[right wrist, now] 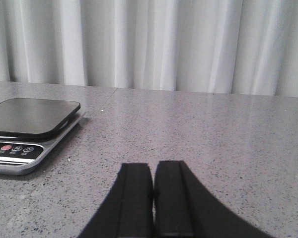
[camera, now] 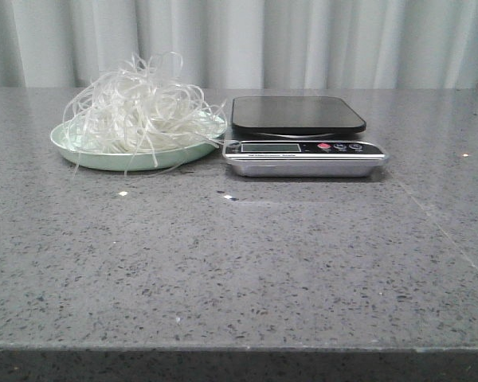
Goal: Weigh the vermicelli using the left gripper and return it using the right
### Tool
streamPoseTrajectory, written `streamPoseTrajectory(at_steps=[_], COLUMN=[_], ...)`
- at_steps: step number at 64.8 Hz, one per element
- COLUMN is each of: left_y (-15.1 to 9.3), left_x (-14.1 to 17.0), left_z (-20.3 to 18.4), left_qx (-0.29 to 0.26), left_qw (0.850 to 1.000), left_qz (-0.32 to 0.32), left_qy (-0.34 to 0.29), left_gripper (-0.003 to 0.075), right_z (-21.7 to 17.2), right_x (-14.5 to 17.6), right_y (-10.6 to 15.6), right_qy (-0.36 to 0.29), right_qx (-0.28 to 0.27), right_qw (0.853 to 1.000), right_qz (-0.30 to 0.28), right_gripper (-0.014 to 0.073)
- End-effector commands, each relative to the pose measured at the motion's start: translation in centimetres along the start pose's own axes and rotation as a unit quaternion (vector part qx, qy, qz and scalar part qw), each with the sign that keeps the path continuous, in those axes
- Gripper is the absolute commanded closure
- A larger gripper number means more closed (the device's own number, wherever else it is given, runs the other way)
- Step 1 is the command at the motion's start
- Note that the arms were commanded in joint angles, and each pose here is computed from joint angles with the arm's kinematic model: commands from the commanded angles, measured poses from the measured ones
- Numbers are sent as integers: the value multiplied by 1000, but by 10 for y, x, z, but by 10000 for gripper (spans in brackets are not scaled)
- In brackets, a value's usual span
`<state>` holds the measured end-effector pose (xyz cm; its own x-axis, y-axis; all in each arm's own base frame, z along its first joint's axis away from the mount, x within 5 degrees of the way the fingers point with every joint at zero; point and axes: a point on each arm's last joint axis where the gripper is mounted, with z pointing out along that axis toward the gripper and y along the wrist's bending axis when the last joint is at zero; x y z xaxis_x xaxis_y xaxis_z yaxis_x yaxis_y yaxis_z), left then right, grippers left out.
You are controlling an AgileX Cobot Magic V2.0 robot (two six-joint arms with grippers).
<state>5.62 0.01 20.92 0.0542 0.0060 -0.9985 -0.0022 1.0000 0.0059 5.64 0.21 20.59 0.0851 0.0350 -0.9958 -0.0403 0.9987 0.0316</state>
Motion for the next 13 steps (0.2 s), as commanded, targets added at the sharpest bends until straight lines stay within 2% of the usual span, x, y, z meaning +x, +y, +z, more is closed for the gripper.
streamPoseTrajectory(at_steps=[1,13], left_y=[0,0], left_x=[-7,-7], left_z=[-2,-2], left_qx=[-3,-3], left_qw=[999,999], left_qz=[-5,-5], left_qy=[-49,-49], left_gripper=[588,588], right_z=[-2,-2], right_x=[-12,-11], right_y=[0,0], right_qy=[-56,-55], right_qx=[1,1], right_qw=[998,998], right_qz=[-9,-9], right_gripper=[407,407])
